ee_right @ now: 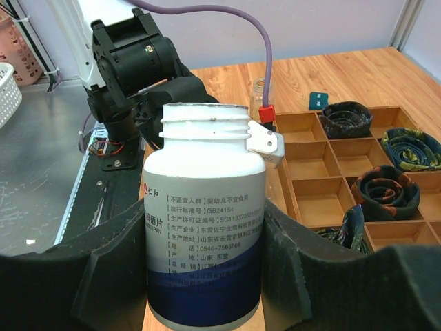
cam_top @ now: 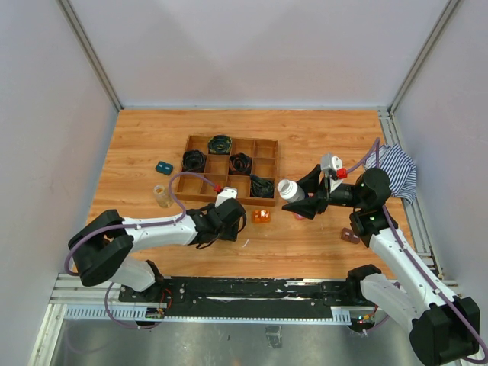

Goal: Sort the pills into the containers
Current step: Pick up the lid of the pill bottle at the center of the board.

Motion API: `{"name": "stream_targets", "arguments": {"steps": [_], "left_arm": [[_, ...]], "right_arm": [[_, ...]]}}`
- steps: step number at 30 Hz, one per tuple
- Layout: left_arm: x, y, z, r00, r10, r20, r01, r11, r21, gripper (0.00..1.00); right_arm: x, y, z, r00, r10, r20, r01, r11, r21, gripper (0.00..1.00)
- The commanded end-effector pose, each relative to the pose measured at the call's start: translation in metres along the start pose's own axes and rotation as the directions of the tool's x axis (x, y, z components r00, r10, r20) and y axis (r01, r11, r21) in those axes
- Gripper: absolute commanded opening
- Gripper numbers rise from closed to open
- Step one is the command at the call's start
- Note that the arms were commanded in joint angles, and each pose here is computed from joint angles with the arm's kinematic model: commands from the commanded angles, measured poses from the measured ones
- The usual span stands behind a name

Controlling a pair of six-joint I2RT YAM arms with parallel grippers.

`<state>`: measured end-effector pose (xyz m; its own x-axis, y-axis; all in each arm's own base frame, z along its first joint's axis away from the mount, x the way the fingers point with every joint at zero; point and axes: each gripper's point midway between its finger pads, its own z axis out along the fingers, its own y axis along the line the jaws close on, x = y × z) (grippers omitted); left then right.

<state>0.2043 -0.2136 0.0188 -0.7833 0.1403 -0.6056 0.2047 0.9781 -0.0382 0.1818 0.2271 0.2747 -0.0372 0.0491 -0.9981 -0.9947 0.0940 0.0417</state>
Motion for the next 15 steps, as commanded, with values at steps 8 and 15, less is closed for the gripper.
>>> {"name": "stream_targets", "arguments": {"steps": [8, 15], "left_arm": [[0.009, 0.006, 0.006, 0.999, 0.015, -0.046, -0.017, 0.999, -0.035, 0.42], [-0.005, -0.002, -0.005, 1.000, -0.009, -0.004, 0.009, 1.000, 0.012, 0.19]], "right_arm": [[-0.016, 0.002, 0.001, 0.998, -0.059, 0.017, 0.059, 0.998, -0.020, 0.01], [-0.015, 0.001, 0.001, 0.998, -0.055, 0.012, 0.055, 0.998, -0.023, 0.01]]}}
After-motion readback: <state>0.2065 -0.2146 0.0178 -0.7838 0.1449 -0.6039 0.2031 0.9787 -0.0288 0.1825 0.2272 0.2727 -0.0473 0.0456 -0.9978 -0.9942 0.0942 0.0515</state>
